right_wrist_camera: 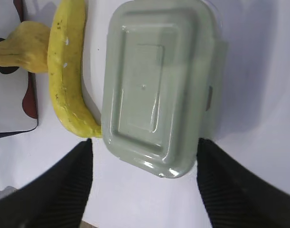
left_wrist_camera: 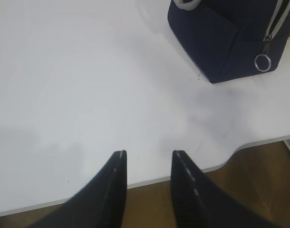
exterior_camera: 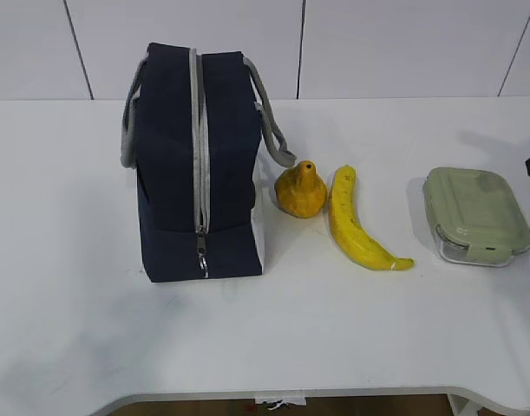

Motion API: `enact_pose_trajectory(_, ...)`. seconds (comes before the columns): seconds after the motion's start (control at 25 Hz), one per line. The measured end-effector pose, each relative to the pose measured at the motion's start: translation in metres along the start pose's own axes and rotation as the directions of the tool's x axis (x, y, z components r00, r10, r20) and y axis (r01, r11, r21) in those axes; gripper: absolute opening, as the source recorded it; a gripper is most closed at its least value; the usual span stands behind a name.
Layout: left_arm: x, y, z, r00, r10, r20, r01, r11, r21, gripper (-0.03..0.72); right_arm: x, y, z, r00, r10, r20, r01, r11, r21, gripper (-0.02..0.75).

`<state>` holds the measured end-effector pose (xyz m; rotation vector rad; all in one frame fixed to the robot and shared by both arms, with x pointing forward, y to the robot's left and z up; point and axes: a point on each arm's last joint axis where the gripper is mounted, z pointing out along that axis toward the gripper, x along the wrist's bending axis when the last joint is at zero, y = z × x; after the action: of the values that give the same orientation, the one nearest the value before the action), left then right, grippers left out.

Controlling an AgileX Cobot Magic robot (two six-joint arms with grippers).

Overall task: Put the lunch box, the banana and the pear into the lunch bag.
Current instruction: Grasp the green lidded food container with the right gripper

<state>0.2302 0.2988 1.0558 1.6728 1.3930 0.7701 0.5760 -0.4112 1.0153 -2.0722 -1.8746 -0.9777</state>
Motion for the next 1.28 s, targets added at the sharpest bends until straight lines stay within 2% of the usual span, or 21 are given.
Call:
enact_pose_trajectory(0.08,0.000,0.000,0.000,1.000,0.000,0.000,0.000,1.000,0.000,0.242,-0.004,0.000,0.004,1.000,0.011,-0.003,-0.011,1.000,0.011,0.567)
enact_pose_trajectory(0.2,0.000,0.000,0.000,1.000,0.000,0.000,0.000,1.000,0.000,0.242,-0.012,-0.001,0.013,1.000,0.015,0.001,-0.015,0.999,0.041,0.596)
enact_pose_trajectory(0.52,0.000,0.000,0.000,1.000,0.000,0.000,0.000,1.000,0.000,0.242,-0.031,0.000,0.037,0.998,-0.042,-0.054,0.046,0.996,0.072,0.596)
enact_pose_trajectory(0.72,0.000,0.000,0.000,1.000,0.000,0.000,0.000,1.000,0.000,0.242,-0.029,0.005,0.040,0.988,-0.111,-0.105,0.113,0.994,0.008,0.589)
enact_pose_trajectory(1.08,0.000,0.000,0.000,1.000,0.000,0.000,0.000,1.000,0.000,0.242,-0.028,0.007,0.040,0.984,-0.134,-0.116,0.134,0.991,-0.013,0.588)
enact_pose_trajectory(1.28,0.000,0.000,0.000,1.000,0.000,0.000,0.000,1.000,0.000,0.242,-0.040,0.005,0.044,0.988,-0.099,-0.121,0.100,0.995,-0.003,0.588)
